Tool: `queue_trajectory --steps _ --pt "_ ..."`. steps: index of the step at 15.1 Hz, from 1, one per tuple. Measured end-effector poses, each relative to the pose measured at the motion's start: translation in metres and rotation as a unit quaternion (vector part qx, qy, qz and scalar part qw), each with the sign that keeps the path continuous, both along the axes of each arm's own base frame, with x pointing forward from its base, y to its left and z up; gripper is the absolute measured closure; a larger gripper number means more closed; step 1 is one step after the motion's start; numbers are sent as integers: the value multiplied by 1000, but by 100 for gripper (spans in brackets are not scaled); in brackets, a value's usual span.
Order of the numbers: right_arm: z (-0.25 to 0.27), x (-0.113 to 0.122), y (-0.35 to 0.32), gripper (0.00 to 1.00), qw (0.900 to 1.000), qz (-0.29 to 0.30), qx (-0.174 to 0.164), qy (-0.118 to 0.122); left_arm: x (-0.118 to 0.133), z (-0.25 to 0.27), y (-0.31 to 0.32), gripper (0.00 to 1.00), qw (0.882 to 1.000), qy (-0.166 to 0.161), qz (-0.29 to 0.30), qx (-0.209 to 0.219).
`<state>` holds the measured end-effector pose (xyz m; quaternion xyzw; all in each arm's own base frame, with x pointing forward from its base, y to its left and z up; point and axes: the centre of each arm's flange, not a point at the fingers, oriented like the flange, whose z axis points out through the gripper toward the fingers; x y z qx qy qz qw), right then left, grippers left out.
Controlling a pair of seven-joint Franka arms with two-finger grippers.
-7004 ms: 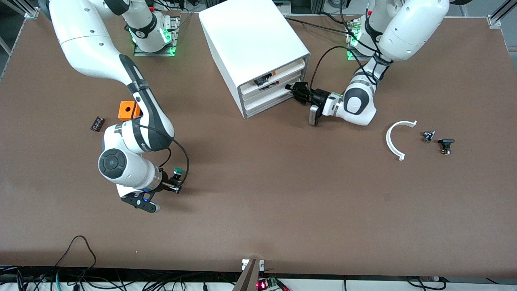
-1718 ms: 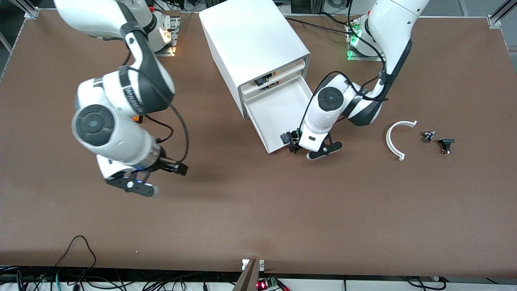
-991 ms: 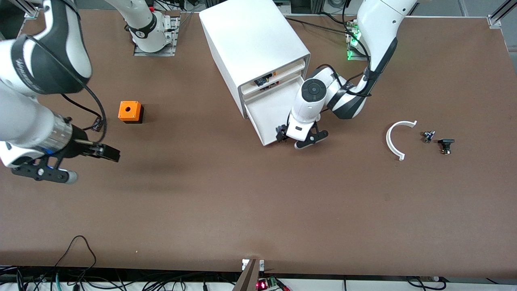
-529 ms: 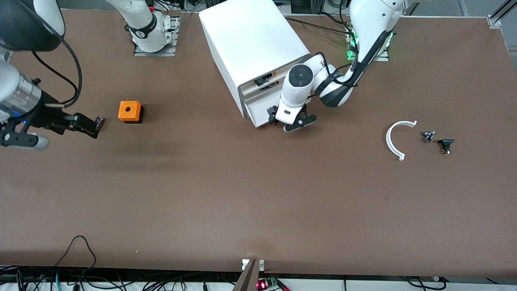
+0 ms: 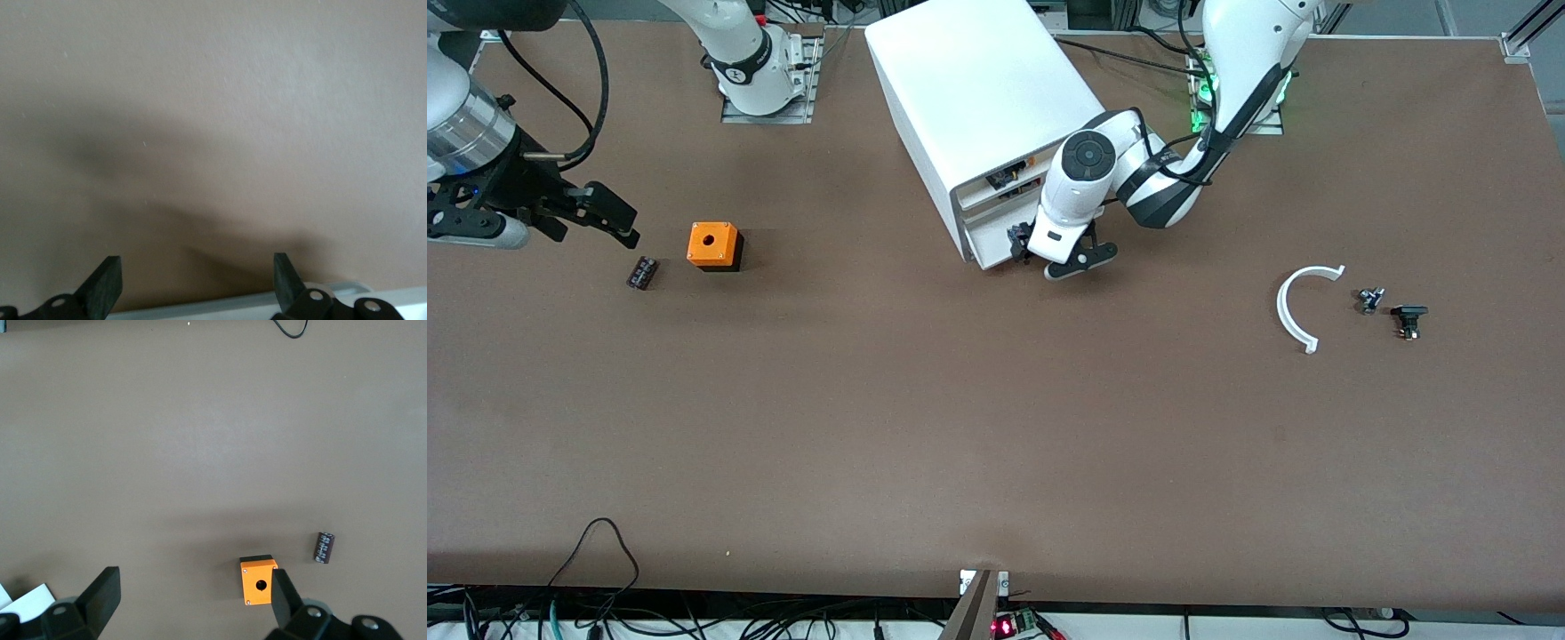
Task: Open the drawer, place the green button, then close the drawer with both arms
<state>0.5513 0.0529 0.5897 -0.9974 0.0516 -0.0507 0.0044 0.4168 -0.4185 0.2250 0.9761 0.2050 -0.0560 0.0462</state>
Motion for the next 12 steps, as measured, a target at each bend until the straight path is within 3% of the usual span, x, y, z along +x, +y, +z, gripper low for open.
queue_trajectory --steps 5,12 --pt "1 0 0 0 1000 3 -2 -1 -31 -1 -19 0 1000 14 -10 -2" --pt "14 2 2 0 1000 8 -1 -17 -37 -1 -22 0 1000 18 -13 -3"
